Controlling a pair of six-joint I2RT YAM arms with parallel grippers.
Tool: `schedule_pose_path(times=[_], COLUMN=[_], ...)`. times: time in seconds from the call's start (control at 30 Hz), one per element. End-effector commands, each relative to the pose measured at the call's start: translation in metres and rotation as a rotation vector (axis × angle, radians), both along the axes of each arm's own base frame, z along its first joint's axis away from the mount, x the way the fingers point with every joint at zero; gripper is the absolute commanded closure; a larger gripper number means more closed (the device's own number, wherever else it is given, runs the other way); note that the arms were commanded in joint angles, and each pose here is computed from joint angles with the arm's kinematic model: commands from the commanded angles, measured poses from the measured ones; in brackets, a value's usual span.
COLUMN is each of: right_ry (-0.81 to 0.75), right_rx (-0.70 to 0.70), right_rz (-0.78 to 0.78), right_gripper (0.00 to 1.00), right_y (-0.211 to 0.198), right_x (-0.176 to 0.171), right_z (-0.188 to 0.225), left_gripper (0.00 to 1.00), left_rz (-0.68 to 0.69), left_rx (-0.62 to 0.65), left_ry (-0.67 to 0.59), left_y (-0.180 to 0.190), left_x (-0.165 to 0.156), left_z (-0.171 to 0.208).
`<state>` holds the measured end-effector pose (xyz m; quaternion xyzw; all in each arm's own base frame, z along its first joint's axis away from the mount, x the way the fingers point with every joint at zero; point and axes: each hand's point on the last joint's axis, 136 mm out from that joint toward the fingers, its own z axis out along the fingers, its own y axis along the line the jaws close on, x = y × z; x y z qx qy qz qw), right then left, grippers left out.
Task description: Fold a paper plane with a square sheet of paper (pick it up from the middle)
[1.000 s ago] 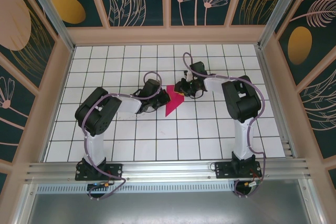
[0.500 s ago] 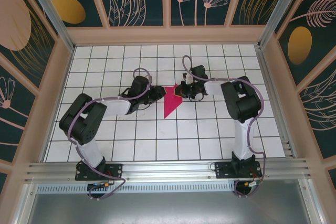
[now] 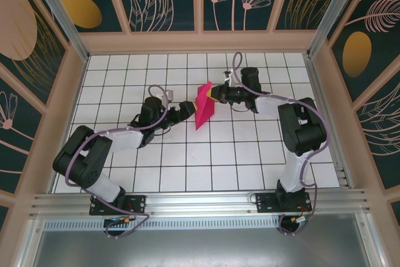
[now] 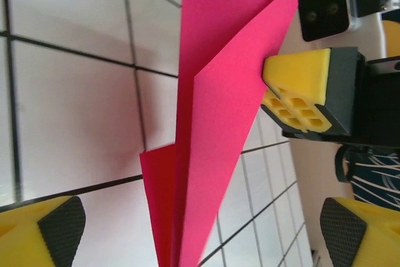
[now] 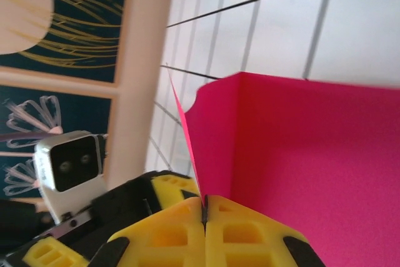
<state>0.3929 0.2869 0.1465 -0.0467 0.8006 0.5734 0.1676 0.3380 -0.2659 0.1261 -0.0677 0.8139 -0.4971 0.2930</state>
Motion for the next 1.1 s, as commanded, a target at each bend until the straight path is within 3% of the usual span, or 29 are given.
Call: schedule_pose_path(times=[0.0, 0.37, 0.63, 0.73, 0.87, 1.07], right_ry=[-0.054, -0.067, -0.069, -0.063, -0.055, -0.041], right_rx=[0.114, 0.221, 0.226, 0.225, 0.229, 0.234], right_rz=[0.081, 0.123, 0.111, 0.111, 0.118, 0.127], right_gripper=[1.0, 1.0, 1.0, 1.0, 1.0, 1.0], right_y=[0.006, 0.01, 0.009, 0.01, 0.013, 0.016], right_x=[-0.014, -0.02, -0.018, -0.016, -0.016, -0.017], right_z=[0.045, 0.089, 0.092, 0.09, 0.089, 0.087], left_gripper=[0.02, 0.01, 0.02, 0.01, 0.03, 0.19], left_rz=[-0.053, -0.126, 0.04, 0.032, -0.07, -0.141], left_rx=[-0.139, -0.302, -0.123, -0.114, -0.228, -0.371], left_ry=[-0.132, -0.131, -0.053, -0.053, -0.073, -0.122], left_y=[-0.008, -0.02, 0.0, 0.0, -0.016, -0.025], left_x=[-0.005, -0.013, 0.007, 0.005, -0.004, -0.011], left_z=[0.046, 0.069, 0.034, 0.035, 0.049, 0.074])
